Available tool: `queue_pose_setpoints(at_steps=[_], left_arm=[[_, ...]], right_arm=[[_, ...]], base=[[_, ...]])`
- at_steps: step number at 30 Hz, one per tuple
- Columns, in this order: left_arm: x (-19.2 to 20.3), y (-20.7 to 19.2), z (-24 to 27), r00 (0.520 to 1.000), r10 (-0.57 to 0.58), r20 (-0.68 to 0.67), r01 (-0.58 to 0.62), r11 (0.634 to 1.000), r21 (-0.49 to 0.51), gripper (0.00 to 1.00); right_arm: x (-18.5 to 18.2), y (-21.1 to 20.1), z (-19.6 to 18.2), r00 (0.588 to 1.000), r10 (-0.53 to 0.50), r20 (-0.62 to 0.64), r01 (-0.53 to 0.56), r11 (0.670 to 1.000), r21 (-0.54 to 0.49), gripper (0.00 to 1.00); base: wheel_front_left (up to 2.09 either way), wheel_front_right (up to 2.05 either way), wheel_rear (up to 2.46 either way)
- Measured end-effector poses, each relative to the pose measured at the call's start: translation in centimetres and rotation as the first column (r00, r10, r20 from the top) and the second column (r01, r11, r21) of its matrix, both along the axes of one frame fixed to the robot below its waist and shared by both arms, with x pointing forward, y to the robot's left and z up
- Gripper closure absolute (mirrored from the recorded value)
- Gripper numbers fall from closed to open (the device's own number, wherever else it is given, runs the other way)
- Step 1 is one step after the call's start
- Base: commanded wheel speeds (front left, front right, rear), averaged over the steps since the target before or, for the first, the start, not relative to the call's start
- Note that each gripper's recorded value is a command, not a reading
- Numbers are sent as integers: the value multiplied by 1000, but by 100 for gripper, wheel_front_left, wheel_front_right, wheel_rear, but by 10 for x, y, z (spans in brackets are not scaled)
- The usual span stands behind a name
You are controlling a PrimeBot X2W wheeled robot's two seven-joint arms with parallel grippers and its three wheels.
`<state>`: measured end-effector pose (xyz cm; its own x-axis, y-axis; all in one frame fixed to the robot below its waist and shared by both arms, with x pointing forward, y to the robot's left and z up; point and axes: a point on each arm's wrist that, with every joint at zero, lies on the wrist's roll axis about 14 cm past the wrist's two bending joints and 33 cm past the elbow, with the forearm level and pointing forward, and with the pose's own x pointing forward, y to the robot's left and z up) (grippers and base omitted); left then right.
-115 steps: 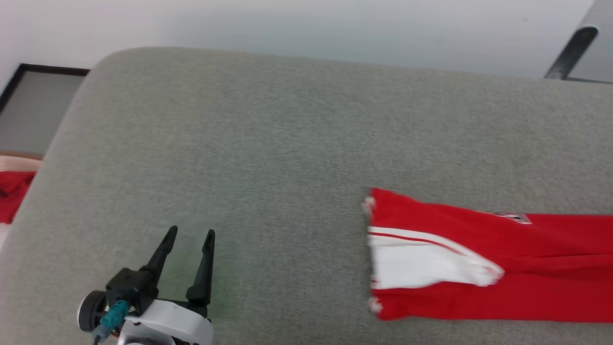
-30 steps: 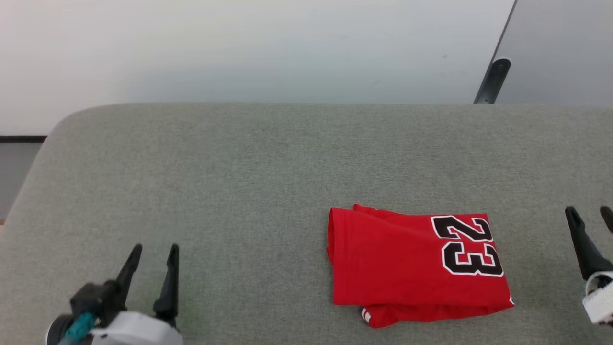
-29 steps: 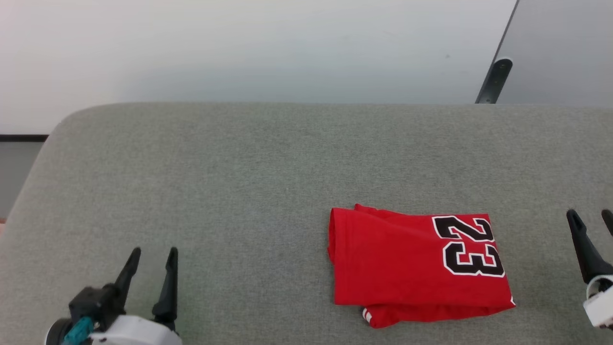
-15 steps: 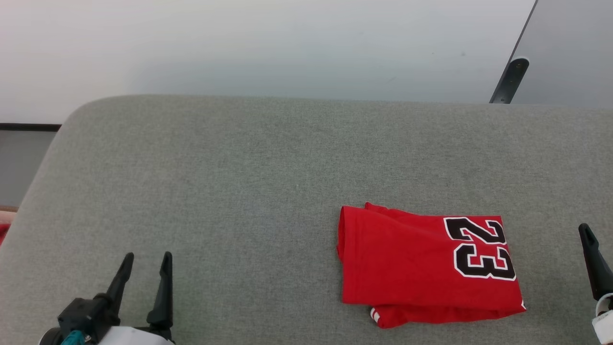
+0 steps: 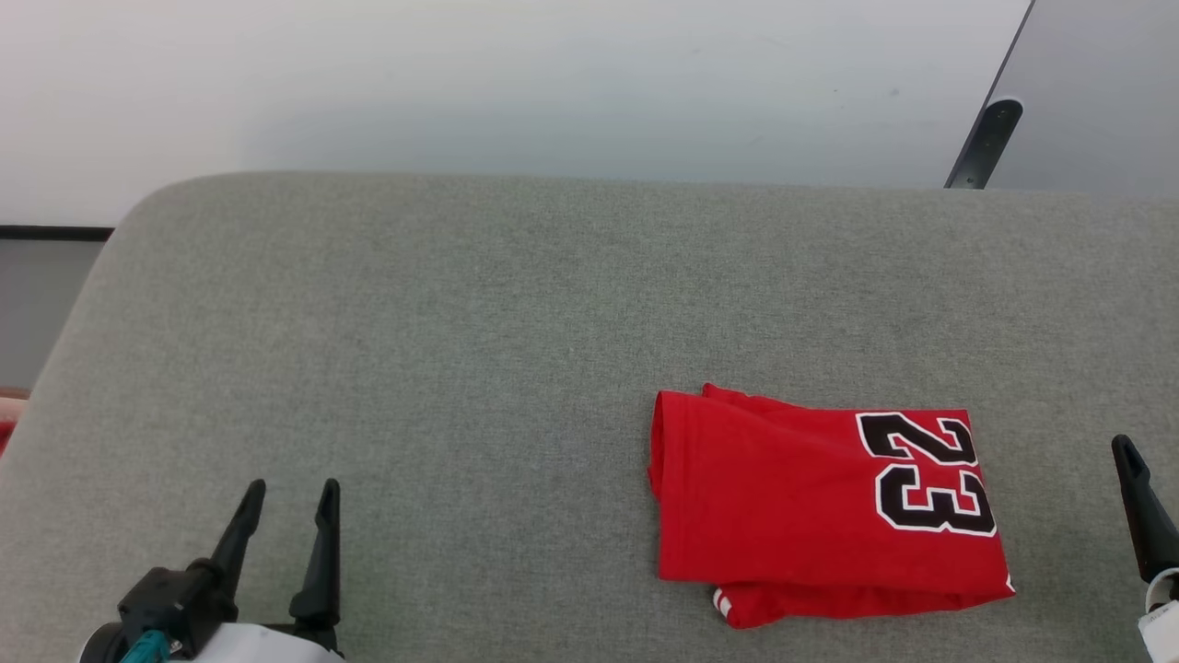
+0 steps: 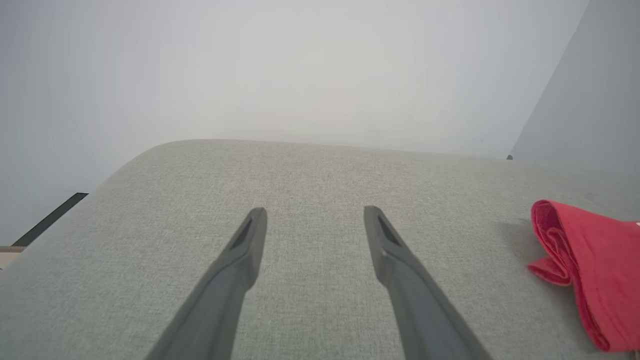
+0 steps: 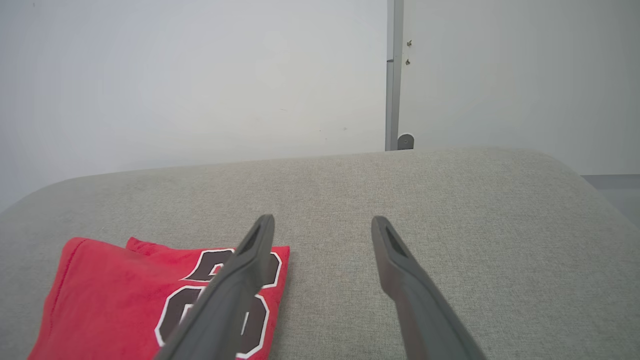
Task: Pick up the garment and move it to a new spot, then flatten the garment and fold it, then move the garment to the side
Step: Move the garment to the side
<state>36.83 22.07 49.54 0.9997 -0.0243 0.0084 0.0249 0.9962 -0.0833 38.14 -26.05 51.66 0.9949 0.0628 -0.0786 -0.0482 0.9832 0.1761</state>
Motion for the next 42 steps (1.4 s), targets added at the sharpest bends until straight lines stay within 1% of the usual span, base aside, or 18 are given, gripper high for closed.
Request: queue_pose_setpoints(at_steps=[10,13,15,17,20,21,23,25,26,27,30,33,34,38,39,41,42], left_arm=[[-1,-1,2,1000,2,3,-2,1000,1,0],[-3,-2,1,1000,1,1,-1,1000,-1,0],[-4,-3,1,1000,0,0,0,1000,-5,0],[-5,-4,-1,1000,3,-5,-3,1000,-13,0],[-6,-6,-4,1000,4,-14,-4,1000,-22,0],[-6,-6,-5,1000,5,-18,-5,1000,-25,0],[-7,-5,-8,1000,6,-25,-7,1000,-26,0],[-7,-5,-10,999,8,-31,-8,1000,-27,0],[-7,-5,-12,999,6,-36,-7,1000,-28,0],[-6,-7,-14,999,2,-41,-3,999,-32,0],[-2,-10,-16,999,-3,-42,1,999,-39,0],[1,-12,-22,998,-2,-56,-1,999,-48,0],[2,-12,-24,998,-3,-62,0,999,-50,0],[9,-9,-29,997,1,-72,-4,999,-45,0],[11,-8,-30,997,4,-73,-7,999,-45,0],[14,-7,-36,996,4,-88,-7,999,-39,0],[15,-7,-39,995,3,-95,-7,999,-37,0]], right_arm=[[2,4,-1,1000,13,-10,-13,1000,-3,0],[3,12,-4,999,43,-32,-43,999,-1,0],[4,20,-10,995,73,-70,-74,997,-3,0],[5,24,-19,986,99,-136,-101,995,-3,0],[15,25,-24,967,124,-224,-138,989,-49,0],[18,27,-27,955,136,-263,-157,986,-61,0],[18,36,-42,908,173,-383,-219,973,-79,0],[10,42,-62,829,197,-524,-287,953,-96,0],[7,45,-69,787,207,-581,-325,940,-104,0],[5,48,-73,757,216,-616,-349,932,-102,0],[11,53,-77,704,224,-674,-386,917,-99,0],[18,51,-83,670,204,-714,-408,905,-124,0],[19,50,-86,656,200,-727,-408,905,-119,0],[19,49,-106,591,174,-787,-429,895,-124,0],[19,51,-111,575,177,-799,-438,891,-118,0],[16,57,-123,530,183,-828,-464,880,-102,0],[16,59,-127,516,187,-836,-472,876,-96,0]], base=[[0,0,0],[0,0,0],[0,0,0],[0,0,0],[0,0,0],[0,0,0],[0,0,0],[0,0,0],[0,0,0],[0,0,0],[0,0,0],[0,0,0],[0,0,0],[0,0,0],[0,0,0],[0,0,0],[0,0,0]])
